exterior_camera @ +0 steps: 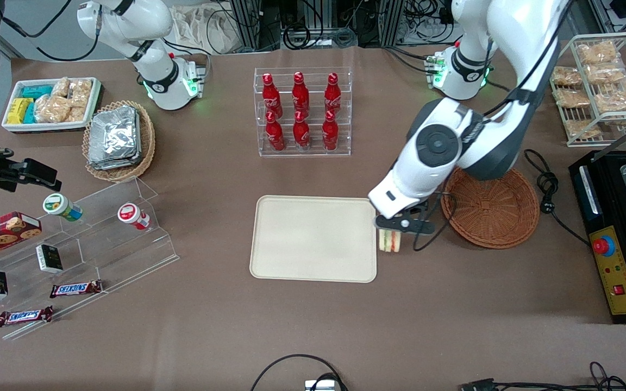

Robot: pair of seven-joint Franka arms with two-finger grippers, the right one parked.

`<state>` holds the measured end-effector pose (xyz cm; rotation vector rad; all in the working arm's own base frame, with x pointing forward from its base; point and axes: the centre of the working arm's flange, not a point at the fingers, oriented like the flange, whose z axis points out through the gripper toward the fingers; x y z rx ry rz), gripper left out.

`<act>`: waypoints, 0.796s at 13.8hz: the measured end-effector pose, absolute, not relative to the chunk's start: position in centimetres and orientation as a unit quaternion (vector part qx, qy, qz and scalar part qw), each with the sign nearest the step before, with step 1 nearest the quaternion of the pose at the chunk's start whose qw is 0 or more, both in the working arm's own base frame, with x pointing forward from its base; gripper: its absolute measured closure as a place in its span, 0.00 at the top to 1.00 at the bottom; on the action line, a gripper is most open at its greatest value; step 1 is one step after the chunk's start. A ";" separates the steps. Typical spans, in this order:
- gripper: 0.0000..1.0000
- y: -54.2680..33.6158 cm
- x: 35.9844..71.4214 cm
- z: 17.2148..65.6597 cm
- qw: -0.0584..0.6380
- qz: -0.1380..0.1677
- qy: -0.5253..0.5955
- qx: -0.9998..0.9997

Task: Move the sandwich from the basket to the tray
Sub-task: 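Lift the sandwich and carry it with the left gripper over the tray, then lower the sandwich onto the cream tray and open the left gripper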

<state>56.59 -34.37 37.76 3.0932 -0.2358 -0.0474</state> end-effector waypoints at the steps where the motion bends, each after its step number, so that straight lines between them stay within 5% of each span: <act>1: 0.25 -35.3 56.8 36.8 0.021 -0.020 -0.071 0.997; 11: 0.25 -40.2 56.3 28.1 0.046 -0.033 -0.081 0.995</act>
